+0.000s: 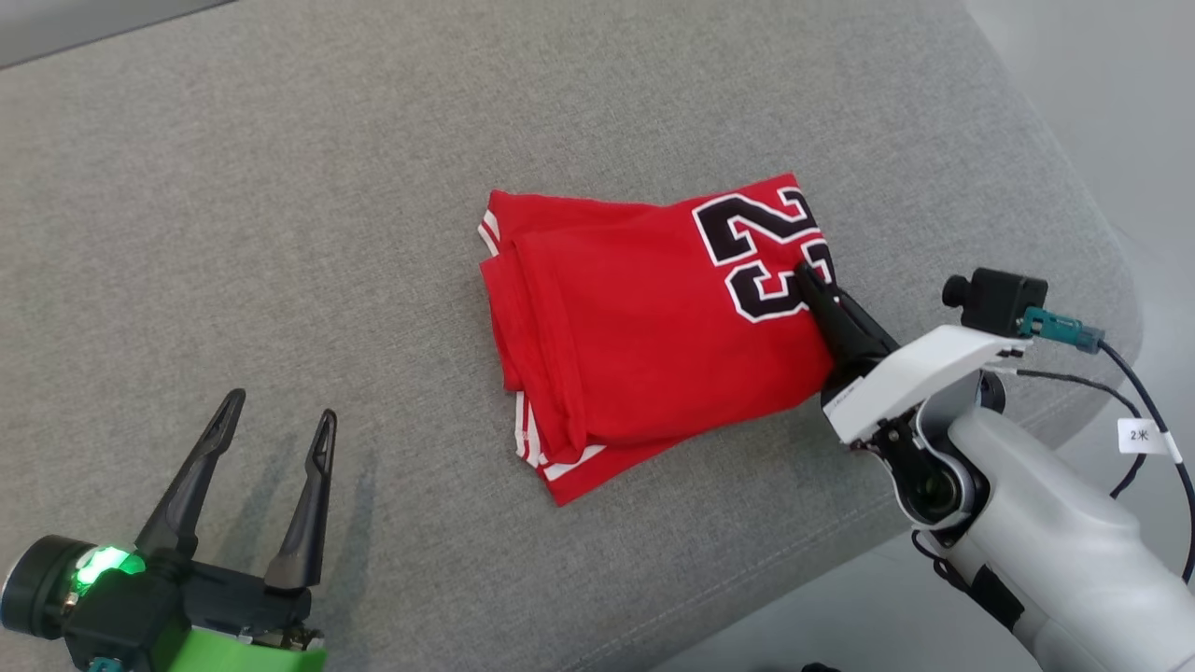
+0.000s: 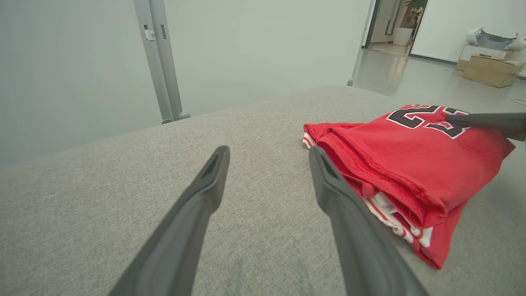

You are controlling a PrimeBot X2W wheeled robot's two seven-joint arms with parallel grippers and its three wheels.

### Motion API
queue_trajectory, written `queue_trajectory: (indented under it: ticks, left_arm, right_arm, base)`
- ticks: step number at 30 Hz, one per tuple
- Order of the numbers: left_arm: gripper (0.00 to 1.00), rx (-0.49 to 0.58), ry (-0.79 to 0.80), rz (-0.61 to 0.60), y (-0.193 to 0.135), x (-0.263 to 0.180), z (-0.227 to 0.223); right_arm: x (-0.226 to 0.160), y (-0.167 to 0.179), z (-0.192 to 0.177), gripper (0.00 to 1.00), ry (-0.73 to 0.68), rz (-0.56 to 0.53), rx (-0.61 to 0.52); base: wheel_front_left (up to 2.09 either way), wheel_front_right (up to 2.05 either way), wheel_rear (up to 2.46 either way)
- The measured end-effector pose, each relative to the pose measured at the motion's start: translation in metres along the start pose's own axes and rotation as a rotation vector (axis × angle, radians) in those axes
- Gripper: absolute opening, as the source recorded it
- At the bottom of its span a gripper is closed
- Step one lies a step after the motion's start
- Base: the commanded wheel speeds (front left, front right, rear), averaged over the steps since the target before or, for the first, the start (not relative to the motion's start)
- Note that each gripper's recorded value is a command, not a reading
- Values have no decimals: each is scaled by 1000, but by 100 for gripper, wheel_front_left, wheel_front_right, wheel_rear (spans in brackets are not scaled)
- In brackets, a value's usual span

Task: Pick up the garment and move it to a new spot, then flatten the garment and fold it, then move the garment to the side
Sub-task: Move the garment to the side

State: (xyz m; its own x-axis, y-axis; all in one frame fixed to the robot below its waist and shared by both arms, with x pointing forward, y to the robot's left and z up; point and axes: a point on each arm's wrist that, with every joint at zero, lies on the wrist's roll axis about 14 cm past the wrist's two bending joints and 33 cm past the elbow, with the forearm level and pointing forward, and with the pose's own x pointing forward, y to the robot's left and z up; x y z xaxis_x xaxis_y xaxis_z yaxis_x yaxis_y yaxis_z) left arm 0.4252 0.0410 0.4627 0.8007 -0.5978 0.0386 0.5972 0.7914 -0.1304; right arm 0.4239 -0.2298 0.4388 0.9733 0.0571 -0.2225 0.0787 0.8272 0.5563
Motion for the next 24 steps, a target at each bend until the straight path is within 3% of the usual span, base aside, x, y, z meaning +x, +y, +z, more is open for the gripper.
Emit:
queue_trajectory:
  ticks: [8,24]
  left_arm:
    - [100,-14,-12,-62,6,18,-9]
    - [100,-54,6,-34,47,25,-38]
  right_arm:
    - [33,-12,38,0,-72,-8,-139]
    - [70,-82,110,0,-243,-175,-386]
  base:
    - [0,0,0]
    - [0,0,0]
